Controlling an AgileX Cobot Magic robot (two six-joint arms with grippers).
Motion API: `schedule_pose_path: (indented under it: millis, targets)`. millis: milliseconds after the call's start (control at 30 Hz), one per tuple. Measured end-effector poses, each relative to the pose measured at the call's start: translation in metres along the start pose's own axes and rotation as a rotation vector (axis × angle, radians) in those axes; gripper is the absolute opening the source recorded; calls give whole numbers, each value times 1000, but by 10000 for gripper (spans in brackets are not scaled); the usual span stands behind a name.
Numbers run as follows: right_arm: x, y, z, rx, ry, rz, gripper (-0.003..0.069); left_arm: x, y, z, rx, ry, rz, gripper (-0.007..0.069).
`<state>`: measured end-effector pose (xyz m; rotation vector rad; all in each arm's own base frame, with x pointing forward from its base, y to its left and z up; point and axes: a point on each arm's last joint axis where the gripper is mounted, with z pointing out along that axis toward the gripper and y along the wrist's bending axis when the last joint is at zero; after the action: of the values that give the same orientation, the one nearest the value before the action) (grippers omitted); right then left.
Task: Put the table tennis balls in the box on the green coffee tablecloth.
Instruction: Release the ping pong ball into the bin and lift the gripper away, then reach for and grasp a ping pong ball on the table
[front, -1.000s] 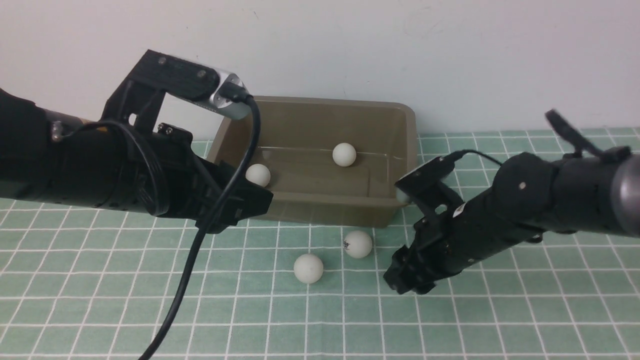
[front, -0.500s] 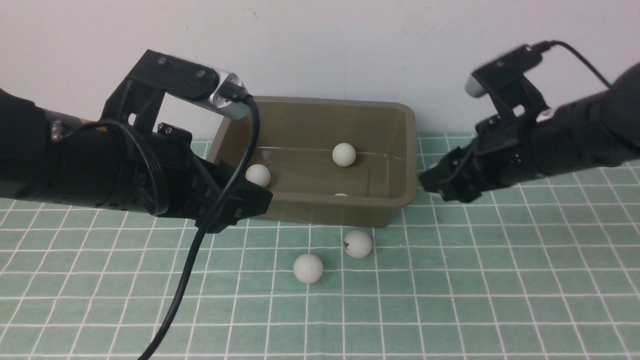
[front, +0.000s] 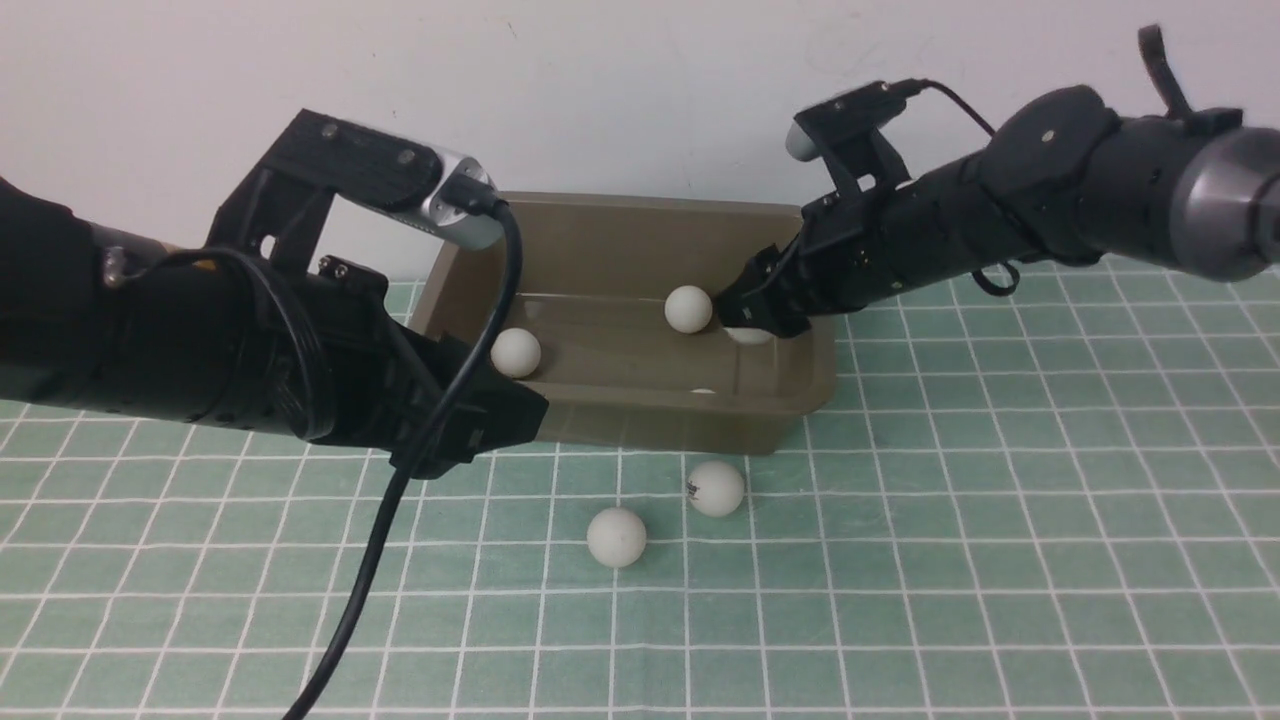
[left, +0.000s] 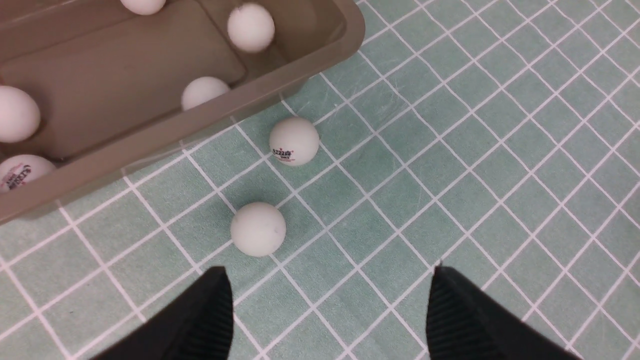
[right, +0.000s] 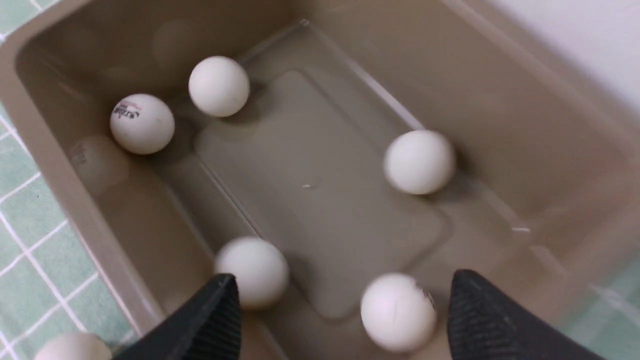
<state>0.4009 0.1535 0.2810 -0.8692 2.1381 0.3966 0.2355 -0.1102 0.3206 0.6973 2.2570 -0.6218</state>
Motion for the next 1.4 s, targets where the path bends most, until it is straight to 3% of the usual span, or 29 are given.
schedule_pose_path:
  millis: [267,467,700,833,1167,1400]
  targets:
    - [-17,-6,-134,203,36,-8,462,0,0,0,3,4,0,468]
    - [13,30,-174,148,66,59,461,-1,1,0,-13,-16,0,468]
    - [123,79,-154,39,37,284,461,-3,2,0,-21,-28,-1,468]
    - [153,88,-138,15,-20,358,461,-3,2,0,-19,-30,-4,468]
    - [150,97,-73,-5,-75,374,461,-4,1,0,-11,-39,-17,468]
    - [144,113,-13,-69,34,236,461,-4,1,0,-11,-39,-17,468]
